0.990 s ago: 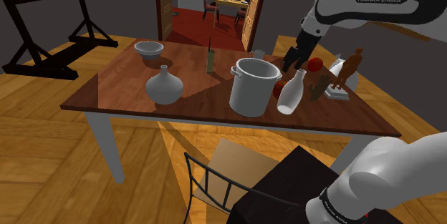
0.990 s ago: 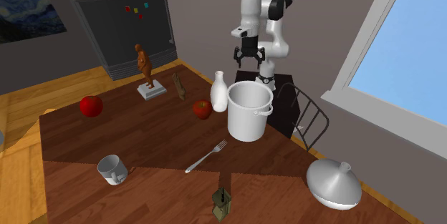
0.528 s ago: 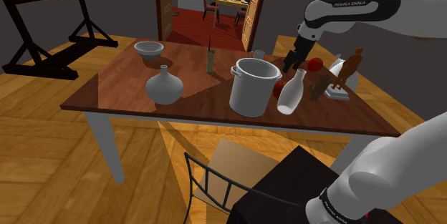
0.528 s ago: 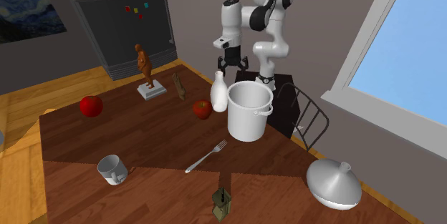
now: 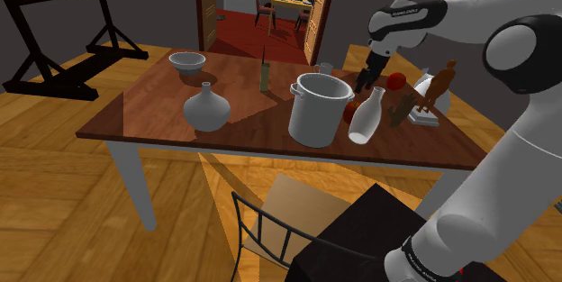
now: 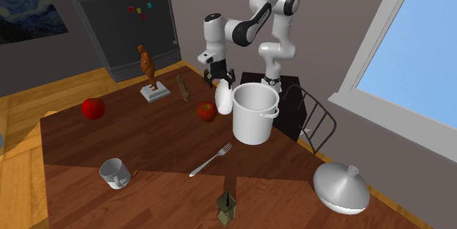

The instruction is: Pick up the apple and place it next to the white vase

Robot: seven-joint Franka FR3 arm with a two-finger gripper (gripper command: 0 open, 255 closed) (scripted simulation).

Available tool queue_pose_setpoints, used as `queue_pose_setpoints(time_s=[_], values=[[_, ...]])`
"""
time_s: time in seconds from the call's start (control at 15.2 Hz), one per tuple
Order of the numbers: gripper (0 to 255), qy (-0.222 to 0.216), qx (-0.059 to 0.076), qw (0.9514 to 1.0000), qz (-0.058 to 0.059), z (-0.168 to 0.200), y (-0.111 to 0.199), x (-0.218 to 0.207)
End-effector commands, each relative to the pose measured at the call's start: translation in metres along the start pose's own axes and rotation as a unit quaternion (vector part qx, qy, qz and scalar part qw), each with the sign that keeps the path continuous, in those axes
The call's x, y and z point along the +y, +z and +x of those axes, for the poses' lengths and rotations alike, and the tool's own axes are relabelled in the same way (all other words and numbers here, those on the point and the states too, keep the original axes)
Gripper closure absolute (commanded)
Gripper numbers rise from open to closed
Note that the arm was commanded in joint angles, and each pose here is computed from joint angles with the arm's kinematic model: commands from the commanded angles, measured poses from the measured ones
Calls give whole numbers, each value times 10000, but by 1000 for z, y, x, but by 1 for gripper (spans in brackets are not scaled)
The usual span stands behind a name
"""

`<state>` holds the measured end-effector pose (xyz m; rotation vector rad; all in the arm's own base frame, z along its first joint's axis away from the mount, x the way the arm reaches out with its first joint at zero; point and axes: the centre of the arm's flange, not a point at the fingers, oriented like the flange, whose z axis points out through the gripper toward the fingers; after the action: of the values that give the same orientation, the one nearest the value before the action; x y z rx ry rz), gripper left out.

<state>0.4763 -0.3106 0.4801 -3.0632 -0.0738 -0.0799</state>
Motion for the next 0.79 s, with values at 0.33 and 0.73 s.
queue_pose_setpoints(time_s=[0.33,0.73], values=[[0,-267,-145,9995,33,40,38,79],[0,-274,-149,9995,34,40,66,81]])
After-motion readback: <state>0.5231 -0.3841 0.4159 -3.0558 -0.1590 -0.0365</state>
